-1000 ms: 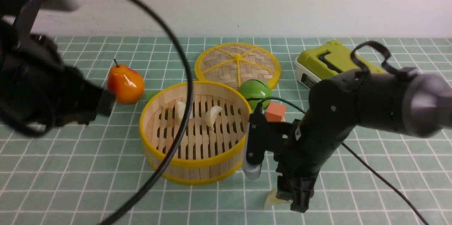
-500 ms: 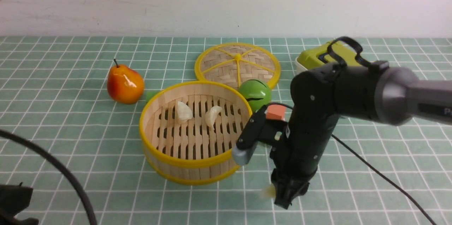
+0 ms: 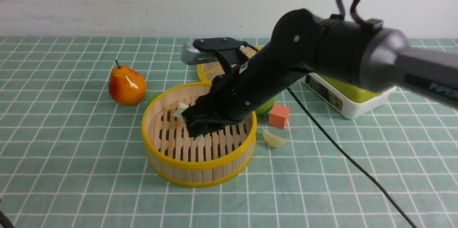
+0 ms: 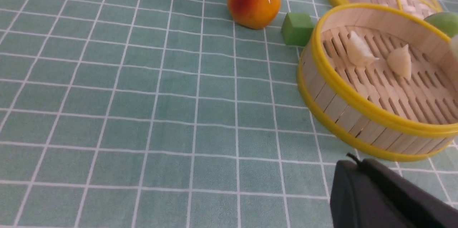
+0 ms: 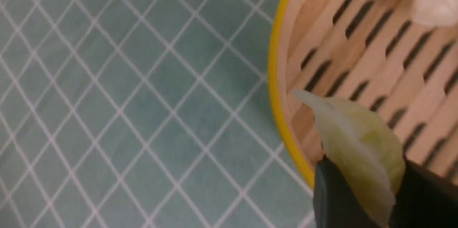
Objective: Put the dumplings into the steamer on the table with the blue tablecloth.
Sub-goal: 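Place the dumpling in the bamboo steamer basket with the right gripper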
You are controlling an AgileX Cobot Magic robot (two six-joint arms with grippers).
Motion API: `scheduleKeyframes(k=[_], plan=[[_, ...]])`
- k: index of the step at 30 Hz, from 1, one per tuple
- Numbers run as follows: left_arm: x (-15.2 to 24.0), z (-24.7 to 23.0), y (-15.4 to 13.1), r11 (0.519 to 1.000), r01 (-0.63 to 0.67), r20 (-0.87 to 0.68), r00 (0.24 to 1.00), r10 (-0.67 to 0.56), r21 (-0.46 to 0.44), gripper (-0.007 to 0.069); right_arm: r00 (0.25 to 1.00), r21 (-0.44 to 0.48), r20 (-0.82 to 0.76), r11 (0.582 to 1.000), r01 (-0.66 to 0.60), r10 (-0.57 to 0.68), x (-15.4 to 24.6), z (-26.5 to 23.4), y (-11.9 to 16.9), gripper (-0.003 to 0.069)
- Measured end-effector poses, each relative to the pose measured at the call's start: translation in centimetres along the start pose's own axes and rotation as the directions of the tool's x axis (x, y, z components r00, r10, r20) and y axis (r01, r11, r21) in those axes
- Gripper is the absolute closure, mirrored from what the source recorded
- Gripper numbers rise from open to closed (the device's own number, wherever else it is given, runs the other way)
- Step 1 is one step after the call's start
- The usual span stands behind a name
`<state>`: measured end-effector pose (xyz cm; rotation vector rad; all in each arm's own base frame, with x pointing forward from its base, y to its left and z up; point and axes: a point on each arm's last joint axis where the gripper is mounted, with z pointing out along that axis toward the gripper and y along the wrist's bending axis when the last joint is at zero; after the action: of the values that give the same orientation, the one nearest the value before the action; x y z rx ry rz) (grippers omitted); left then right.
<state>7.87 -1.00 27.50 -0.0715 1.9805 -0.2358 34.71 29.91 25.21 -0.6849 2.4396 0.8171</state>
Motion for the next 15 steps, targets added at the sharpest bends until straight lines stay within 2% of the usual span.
scheduleKeyframes(k=[3, 8, 15], plan=[[0.1, 0.0, 0.0, 1.000, 0.000, 0.002, 1.000, 0.000, 0.001, 0.0639, 0.996, 0.026, 0.013, 0.996, -0.087, 0.087, 0.9, 3.4, -0.9, 0.0461], [0.1, 0.0, 0.0, 1.000, 0.002, 0.003, 1.000, -0.002, 0.002, 0.0639, 0.978, 0.057, -0.011, 0.977, -0.206, 0.207, 2.0, 6.1, -2.3, 0.0455], [0.1, 0.0, 0.0, 1.000, 0.002, 0.001, 1.000, -0.002, -0.001, 0.0639, 0.970, 0.057, -0.012, 0.969, -0.242, 0.243, 2.0, 6.1, -2.4, 0.0281]])
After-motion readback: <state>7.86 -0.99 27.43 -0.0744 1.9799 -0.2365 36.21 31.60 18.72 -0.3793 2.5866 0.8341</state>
